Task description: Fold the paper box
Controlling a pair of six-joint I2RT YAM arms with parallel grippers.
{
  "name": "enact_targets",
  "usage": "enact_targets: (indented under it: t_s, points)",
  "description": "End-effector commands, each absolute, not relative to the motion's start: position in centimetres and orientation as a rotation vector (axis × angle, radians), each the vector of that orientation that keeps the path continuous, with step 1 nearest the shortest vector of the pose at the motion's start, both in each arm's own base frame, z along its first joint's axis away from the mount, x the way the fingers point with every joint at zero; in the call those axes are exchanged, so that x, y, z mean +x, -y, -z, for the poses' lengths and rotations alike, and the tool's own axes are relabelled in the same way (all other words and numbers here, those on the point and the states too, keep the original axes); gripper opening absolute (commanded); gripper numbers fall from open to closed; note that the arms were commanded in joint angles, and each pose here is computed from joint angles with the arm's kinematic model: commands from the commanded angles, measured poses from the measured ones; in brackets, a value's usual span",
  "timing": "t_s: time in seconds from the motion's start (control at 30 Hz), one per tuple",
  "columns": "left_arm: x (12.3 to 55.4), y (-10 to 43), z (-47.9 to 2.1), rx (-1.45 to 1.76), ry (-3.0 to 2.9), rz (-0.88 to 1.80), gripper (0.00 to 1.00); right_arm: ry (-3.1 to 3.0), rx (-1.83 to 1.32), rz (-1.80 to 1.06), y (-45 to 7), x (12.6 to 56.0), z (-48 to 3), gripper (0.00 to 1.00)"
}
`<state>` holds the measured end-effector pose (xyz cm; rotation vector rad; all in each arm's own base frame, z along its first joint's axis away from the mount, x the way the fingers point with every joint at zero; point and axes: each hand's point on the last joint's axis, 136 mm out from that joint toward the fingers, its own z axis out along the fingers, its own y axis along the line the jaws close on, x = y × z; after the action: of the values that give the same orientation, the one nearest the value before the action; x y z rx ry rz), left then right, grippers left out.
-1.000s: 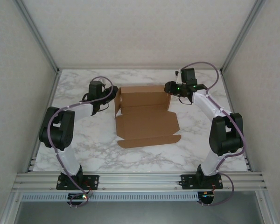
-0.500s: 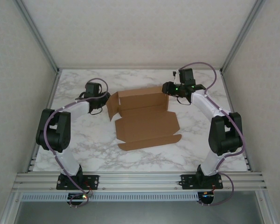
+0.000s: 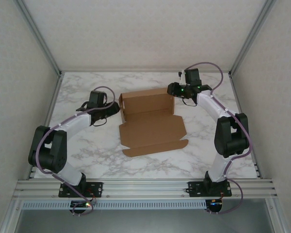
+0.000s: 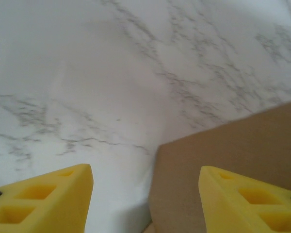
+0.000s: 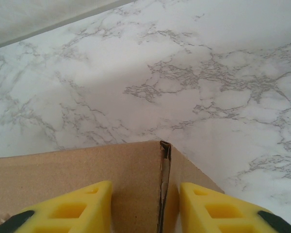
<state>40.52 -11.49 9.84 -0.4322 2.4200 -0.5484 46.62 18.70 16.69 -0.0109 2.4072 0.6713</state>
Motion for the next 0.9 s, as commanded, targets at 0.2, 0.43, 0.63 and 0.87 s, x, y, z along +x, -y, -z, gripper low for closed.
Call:
enact_targets:
  t_s: [0.2,0.43,0.63,0.87]
  points:
    - [42.4,14.7,-11.9,-0.251,-2.373,0.593,0.61,-2.665,-0.017,-0.627,-18.7,42.3,-10.9,0.38]
    - [41.1,16.7,-13.3,-0.115,-2.311,0.659,0.63,-2.660,-0.013,-0.617,-18.5,42.0,-11.1,0.38]
    - [40.4,17.8,-13.7,-0.010,-2.293,0.640,0.64,-2.658,-0.011,-0.621,-18.4,41.8,-11.0,0.38]
    - [39.7,19.1,-13.9,0.096,-2.300,0.603,0.65,-2.663,-0.011,-0.613,-18.3,41.6,-11.0,0.38]
